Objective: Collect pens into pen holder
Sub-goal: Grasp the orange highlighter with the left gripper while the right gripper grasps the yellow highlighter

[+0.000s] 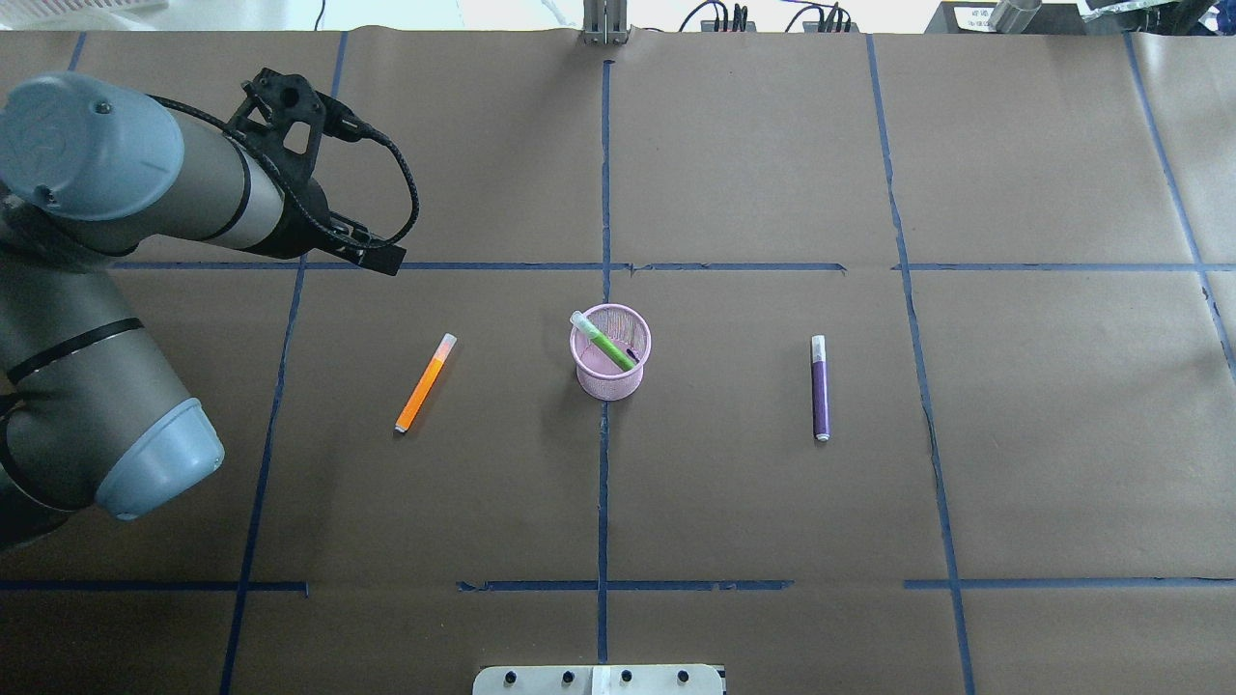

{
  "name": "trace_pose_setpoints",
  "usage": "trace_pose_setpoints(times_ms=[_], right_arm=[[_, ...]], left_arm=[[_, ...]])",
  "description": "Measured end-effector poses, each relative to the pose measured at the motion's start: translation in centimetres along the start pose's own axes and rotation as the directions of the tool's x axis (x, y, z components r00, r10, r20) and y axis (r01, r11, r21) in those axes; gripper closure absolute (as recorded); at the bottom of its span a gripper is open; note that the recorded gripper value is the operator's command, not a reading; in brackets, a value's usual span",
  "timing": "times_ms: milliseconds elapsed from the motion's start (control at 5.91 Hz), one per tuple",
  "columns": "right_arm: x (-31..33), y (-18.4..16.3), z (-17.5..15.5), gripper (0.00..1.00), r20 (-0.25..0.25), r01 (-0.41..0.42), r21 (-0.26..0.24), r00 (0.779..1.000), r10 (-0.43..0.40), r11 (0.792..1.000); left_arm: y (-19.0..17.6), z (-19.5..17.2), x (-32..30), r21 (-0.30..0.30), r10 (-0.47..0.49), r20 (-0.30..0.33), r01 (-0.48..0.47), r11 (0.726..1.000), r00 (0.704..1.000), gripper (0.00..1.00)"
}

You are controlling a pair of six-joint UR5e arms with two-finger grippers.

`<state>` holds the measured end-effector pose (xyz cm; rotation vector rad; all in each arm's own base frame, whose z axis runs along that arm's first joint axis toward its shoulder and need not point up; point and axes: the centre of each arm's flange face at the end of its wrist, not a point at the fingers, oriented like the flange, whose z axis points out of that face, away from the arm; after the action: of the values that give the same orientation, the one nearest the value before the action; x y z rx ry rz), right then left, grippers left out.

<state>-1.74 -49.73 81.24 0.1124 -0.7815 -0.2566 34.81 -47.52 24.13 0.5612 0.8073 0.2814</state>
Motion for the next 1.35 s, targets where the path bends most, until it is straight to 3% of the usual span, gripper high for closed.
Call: trace_pose_setpoints(times_ms=[339, 677, 1185, 1354], right_arm=[[0.19, 0.17, 0.25, 0.17, 0.0, -0.005, -0.006, 1.0, 0.005, 1.0], [0.24, 0.21, 0.29, 0.5, -0.001, -0.009, -0.008, 1.0, 0.009, 1.0], [0.24, 0.22, 0.29, 0.91, -0.001, -0.004, -0.007, 1.0, 0.004, 1.0], [0.21, 0.26, 0.27, 1.0, 0.0, 0.0, -0.006, 1.0, 0.0, 1.0]], left_arm=[[0.03, -0.01, -0.02, 0.0, 0.0, 0.0, 0.0, 1.0, 1.0, 0.0], [0.01, -0.03, 0.0, 0.001, 0.001, 0.0, -0.001, 1.0, 1.0, 0.0], [0.21, 0.1, -0.19, -0.003, 0.001, 0.002, -0.001, 1.0, 1.0, 0.0], [0.22, 0.11, -0.2, -0.003, 0.0, 0.003, 0.0, 1.0, 1.0, 0.0]])
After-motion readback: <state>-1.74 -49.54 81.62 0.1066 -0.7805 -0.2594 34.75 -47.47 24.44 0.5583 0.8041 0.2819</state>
